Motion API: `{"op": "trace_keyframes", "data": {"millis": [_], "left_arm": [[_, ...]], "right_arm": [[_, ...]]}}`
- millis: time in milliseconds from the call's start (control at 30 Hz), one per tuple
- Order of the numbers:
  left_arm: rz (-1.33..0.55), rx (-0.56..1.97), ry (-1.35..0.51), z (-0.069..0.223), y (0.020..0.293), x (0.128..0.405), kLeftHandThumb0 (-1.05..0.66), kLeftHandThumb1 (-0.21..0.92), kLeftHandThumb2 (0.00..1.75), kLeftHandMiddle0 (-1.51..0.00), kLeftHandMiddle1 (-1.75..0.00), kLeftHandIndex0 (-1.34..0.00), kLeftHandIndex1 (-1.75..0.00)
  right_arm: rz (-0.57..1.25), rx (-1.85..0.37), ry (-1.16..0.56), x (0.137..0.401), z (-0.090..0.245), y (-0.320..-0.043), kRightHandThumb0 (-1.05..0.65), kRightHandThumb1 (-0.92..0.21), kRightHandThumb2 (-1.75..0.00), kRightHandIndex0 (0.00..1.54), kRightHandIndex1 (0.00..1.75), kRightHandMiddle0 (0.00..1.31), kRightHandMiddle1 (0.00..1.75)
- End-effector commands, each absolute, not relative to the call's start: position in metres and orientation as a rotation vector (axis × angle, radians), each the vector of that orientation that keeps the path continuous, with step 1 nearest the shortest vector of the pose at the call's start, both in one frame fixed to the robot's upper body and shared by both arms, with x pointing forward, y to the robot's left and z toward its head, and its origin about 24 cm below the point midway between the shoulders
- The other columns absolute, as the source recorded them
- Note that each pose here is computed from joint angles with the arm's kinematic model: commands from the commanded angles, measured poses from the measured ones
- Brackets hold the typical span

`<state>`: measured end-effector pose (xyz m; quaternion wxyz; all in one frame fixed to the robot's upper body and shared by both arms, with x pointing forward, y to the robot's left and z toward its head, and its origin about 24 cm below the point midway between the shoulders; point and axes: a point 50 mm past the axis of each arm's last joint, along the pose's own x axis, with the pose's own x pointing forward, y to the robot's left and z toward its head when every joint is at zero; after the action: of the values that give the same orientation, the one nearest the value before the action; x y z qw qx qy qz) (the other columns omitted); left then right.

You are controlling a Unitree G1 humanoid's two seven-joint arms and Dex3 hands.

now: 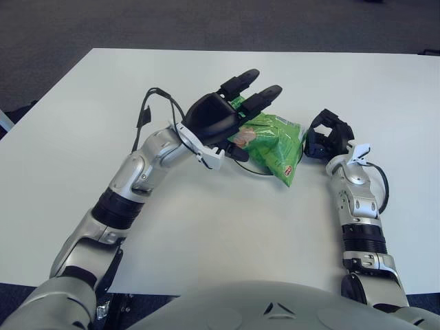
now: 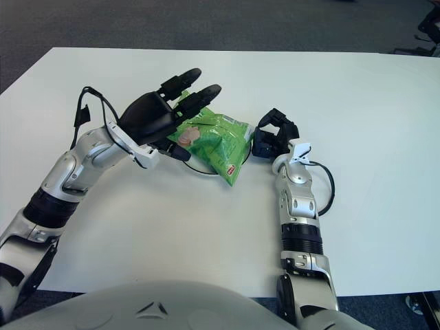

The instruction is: Put the snack into the plate.

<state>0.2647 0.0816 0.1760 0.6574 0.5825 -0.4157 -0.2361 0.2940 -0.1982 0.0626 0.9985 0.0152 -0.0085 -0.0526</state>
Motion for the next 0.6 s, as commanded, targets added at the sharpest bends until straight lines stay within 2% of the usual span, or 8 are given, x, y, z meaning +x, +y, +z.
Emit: {"op": "trace_keyframes", "data": {"millis": [0,233,367,467,567], "left_arm": [[-0.493,1.34,-0.93,0.176,0.092,0.264,-1.05,0.92,0.5,0.0,0.0,0.0,0.0],[-0.428,1.34,-0.9,0.17,0.119,0.271,-1.05,0.92,0.51,0.0,0.0,0.0,0.0],[-0.371,1.325,-0.784,0.151,0.156,0.277,-1.04,0.92,0.58,0.0,0.0,0.0,0.0],[-0.323,1.31,-0.746,0.141,0.174,0.277,-1.03,0.92,0.62,-0.02,-0.01,-0.02,-0.02],[-0.237,1.275,-0.704,0.135,0.19,0.277,-1.0,0.92,0.66,-0.06,-0.04,-0.01,-0.22]], "right_arm": [[-0.12,0.063,0.128,0.279,0.027,-0.201,-0.53,-0.19,-1.48,1.34,1.75,0.72,1.75],[-0.118,0.067,0.125,0.279,0.027,-0.201,-0.53,-0.19,-1.47,1.34,1.75,0.72,1.75],[-0.122,0.07,0.126,0.279,0.026,-0.201,-0.53,-0.19,-1.47,1.34,1.75,0.72,1.75],[-0.125,0.072,0.125,0.279,0.027,-0.2,-0.53,-0.19,-1.47,1.34,1.75,0.72,1.75],[-0.126,0.071,0.124,0.279,0.027,-0.2,-0.53,-0.19,-1.47,1.34,1.75,0.72,1.75]]}}
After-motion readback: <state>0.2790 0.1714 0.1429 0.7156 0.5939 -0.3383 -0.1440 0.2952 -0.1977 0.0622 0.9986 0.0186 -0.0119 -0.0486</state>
